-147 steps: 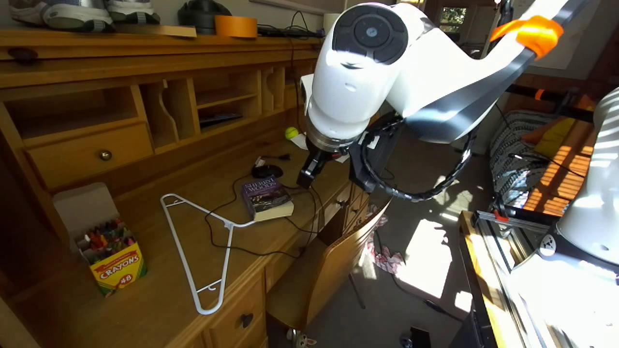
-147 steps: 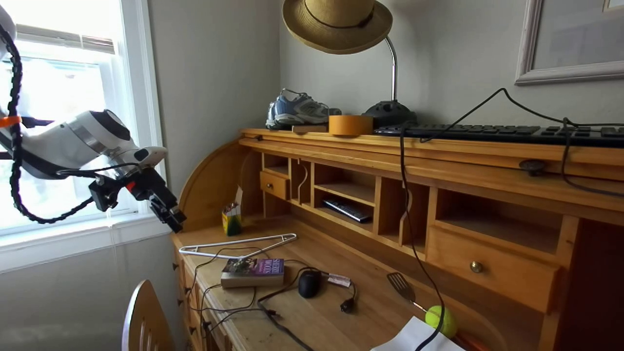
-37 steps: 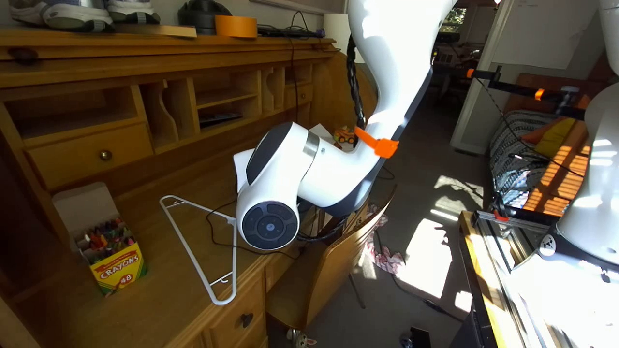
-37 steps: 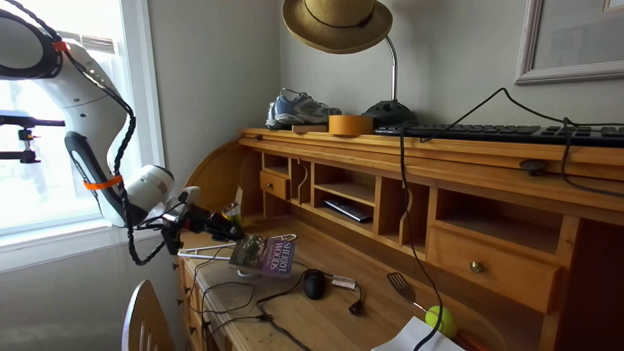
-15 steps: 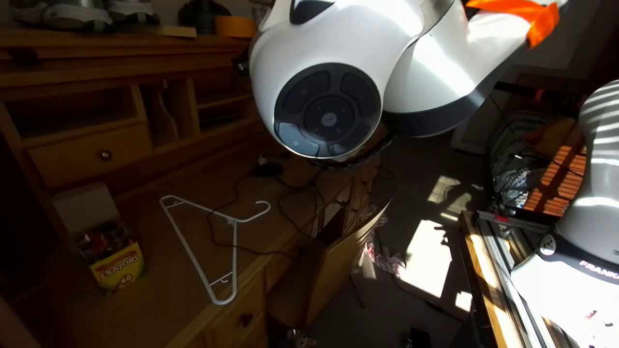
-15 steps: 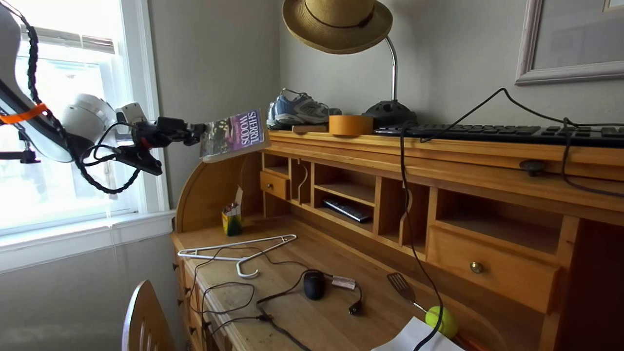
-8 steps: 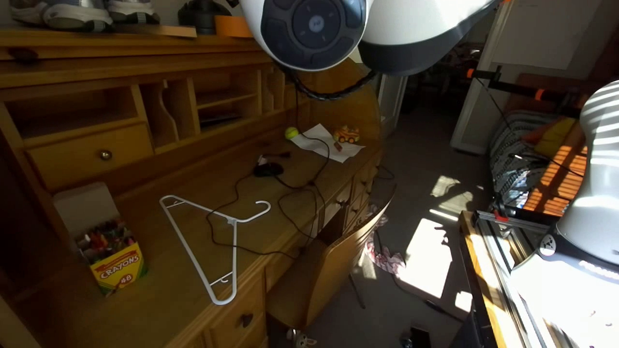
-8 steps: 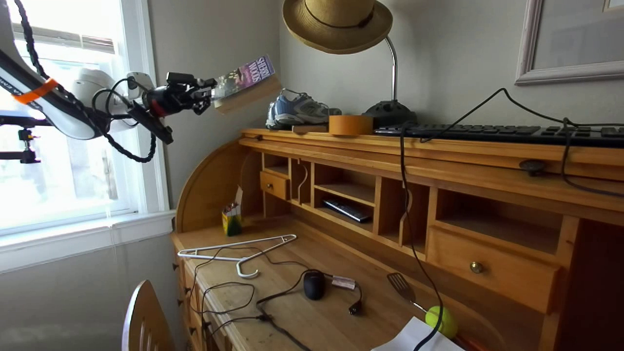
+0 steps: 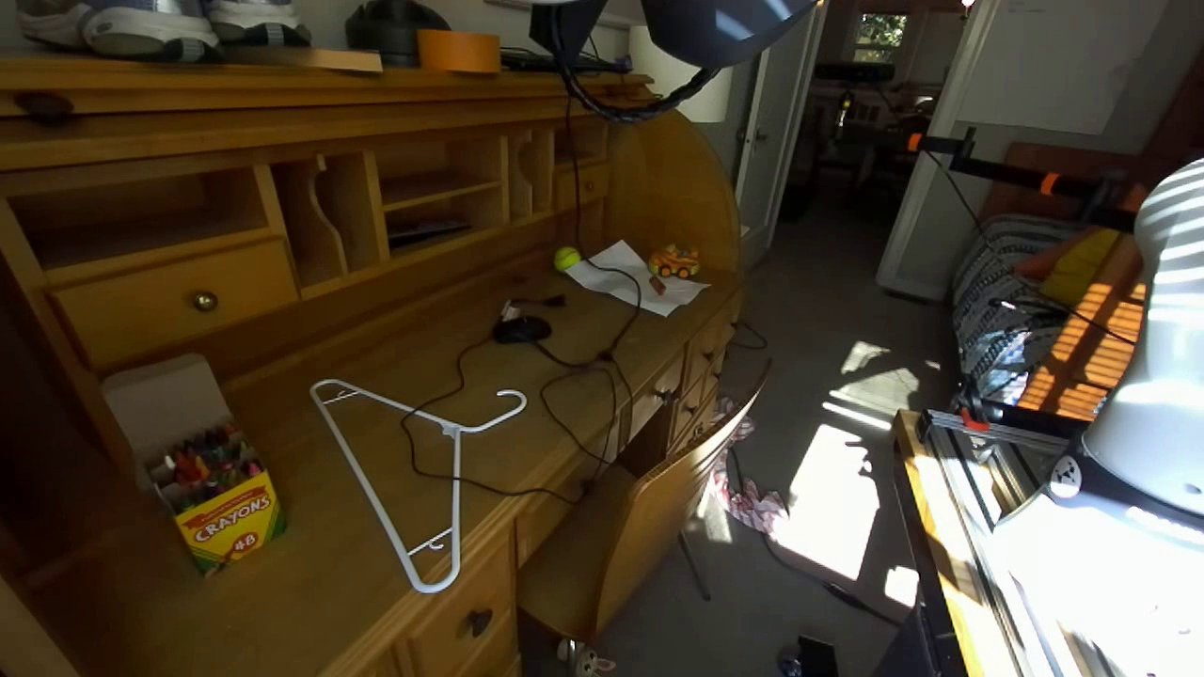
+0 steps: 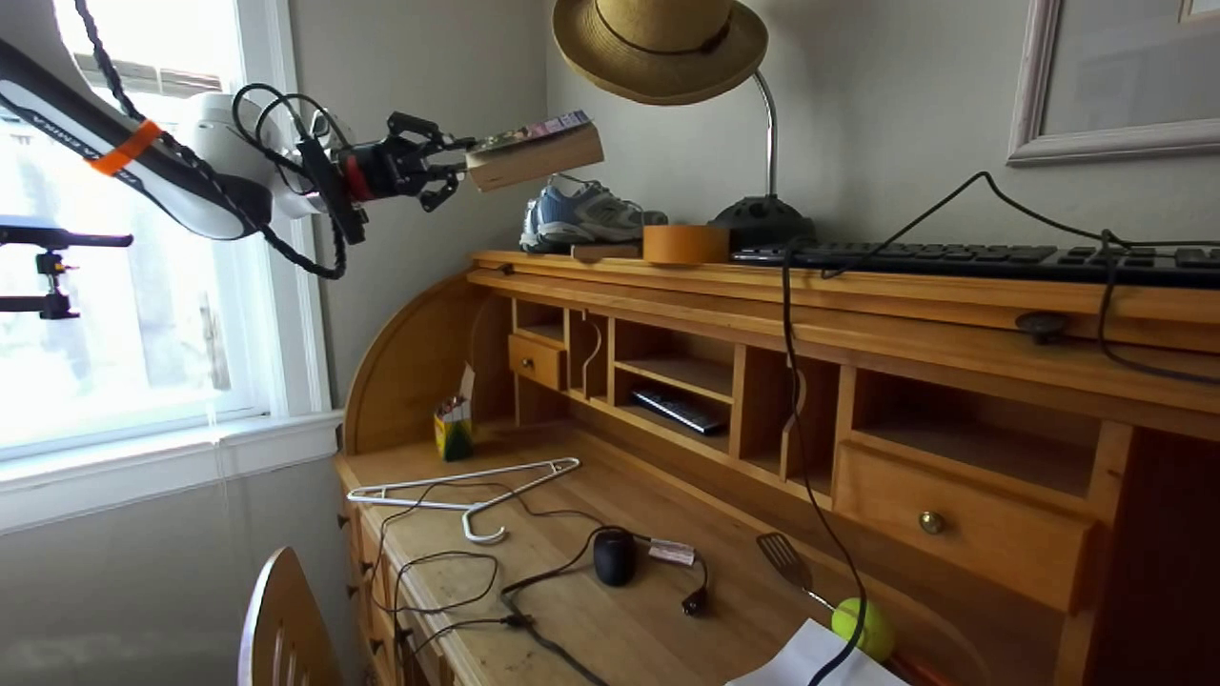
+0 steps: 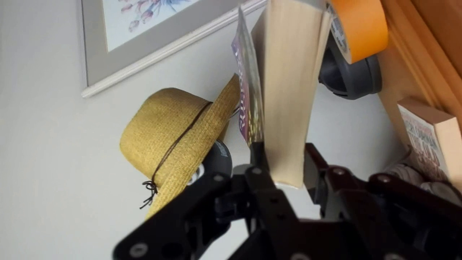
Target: Pick up the book and put it on top of the shelf
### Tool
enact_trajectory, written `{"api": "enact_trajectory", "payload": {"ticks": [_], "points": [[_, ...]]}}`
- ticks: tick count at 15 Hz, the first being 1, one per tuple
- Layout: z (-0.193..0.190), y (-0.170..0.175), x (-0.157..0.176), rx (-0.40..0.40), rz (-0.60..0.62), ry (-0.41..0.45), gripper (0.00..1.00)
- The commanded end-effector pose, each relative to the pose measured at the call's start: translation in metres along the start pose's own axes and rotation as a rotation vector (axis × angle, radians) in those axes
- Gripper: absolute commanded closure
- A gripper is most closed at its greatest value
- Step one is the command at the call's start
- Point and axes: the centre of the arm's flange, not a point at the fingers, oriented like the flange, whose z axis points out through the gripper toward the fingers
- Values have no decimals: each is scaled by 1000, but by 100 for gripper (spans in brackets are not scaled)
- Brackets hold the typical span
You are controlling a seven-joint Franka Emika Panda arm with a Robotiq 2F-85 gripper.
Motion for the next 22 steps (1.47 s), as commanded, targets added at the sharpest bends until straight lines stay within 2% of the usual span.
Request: {"api": "enact_trajectory", "payload": {"ticks": [1,2,8,9,15,18,22], "points": [[24,-9,16,90,-113,34,93],[10,-4,5,49,-63,17,71],[17,-13,8,77,-96,26,71],[17,-16,9,96,-107,29,93],[52,-55,35,34,-179,145,93],[74,-66,46,50,-262,180,93],[104,-80,50,139,-356,195,93]]}}
